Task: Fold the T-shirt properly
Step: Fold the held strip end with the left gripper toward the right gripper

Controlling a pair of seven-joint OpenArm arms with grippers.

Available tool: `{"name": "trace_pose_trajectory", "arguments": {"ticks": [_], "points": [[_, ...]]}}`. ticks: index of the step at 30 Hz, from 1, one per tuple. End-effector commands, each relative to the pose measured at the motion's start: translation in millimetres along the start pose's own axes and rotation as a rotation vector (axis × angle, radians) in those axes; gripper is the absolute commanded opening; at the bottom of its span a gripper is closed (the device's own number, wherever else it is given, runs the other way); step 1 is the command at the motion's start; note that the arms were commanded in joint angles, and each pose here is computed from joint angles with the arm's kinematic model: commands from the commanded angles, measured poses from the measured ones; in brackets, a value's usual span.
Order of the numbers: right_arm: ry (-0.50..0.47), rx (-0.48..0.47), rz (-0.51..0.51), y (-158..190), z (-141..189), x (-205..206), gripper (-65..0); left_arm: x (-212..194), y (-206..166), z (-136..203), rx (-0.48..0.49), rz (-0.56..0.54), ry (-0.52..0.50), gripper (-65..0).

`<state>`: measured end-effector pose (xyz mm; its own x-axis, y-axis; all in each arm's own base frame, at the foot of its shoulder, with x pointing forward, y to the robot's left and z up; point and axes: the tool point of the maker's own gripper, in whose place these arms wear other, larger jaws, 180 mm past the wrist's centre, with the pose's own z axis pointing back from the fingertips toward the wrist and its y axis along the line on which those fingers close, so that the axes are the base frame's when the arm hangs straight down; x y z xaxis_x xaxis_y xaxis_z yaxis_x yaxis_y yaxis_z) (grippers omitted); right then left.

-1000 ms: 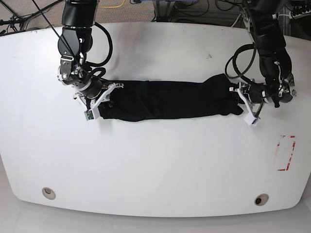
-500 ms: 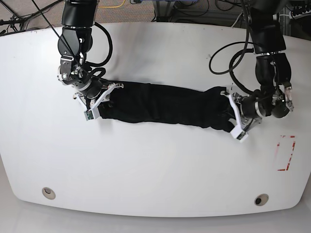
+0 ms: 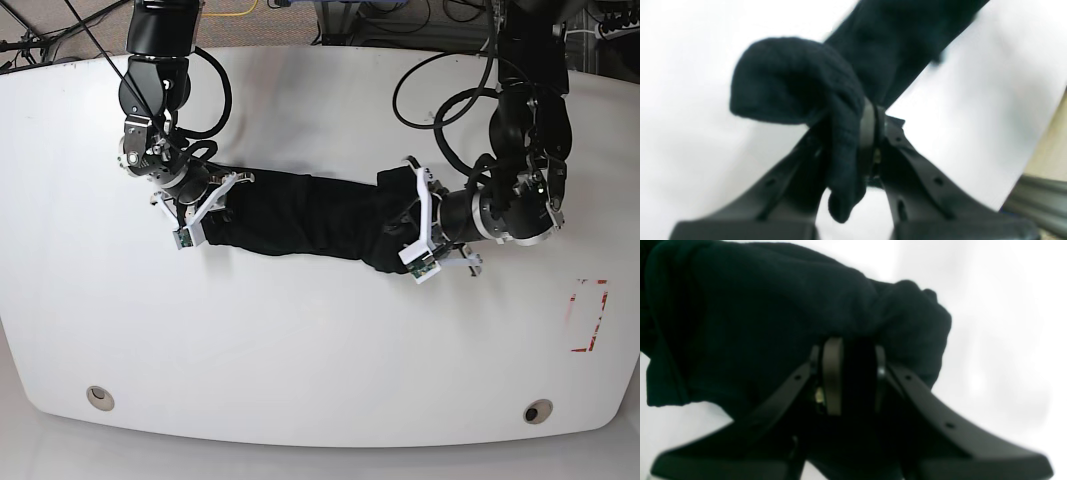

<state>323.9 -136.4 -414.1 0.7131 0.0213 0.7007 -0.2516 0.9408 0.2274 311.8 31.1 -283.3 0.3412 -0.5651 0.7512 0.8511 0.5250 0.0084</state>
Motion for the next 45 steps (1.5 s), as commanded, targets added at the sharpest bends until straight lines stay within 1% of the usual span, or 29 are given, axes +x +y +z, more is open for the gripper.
{"name": "trace_pose_trajectory", "arguments": {"ticks": [1,4,7,13,19,29,35,41,45], "points": [[0.053,-0.034,0.019,-9.8,1.2,-7.5,-52.8,29.5,-6.8,-1.5,-0.017,-0.03,-0.086,-65.0],[0.05,-0.033,0.019,-9.2,1.1,-6.2,-52.8,44.3,-11.2,-4.1,-0.03,-0.038,-0.122,-65.0],[0.051,-0.032,0.017,-8.7,0.7,-6.7,-52.8,51.7,-16.2,-7.9,-0.042,-0.044,-0.13,-65.0],[0.052,-0.033,0.017,-9.3,0.7,-7.2,-52.8,79.9,-23.4,-12.0,-0.06,-0.057,-0.179,-65.0],[0.052,-0.031,0.015,-8.1,0.3,-7.2,-52.8,98.0,-25.0,-11.7,-0.063,-0.071,-0.218,-65.0],[0.056,-0.031,0.014,-8.0,0.5,-9.6,-52.8,122.8,-39.1,-15.7,-0.099,-0.061,-0.284,-65.0],[0.051,-0.03,0.014,-7.5,0.0,-7.2,-52.8,123.4,-45.9,-30.0,-0.152,-0.013,-0.28,-65.0],[0.054,-0.03,0.014,-7.4,0.2,-8.8,-52.8,111.6,-44.9,-43.6,-0.181,0.029,-0.239,-65.0],[0.052,-0.028,0.012,-6.7,-0.1,-7.9,-52.8,111.3,-40.4,-50.0,-0.197,0.044,-0.224,-65.0]]}}
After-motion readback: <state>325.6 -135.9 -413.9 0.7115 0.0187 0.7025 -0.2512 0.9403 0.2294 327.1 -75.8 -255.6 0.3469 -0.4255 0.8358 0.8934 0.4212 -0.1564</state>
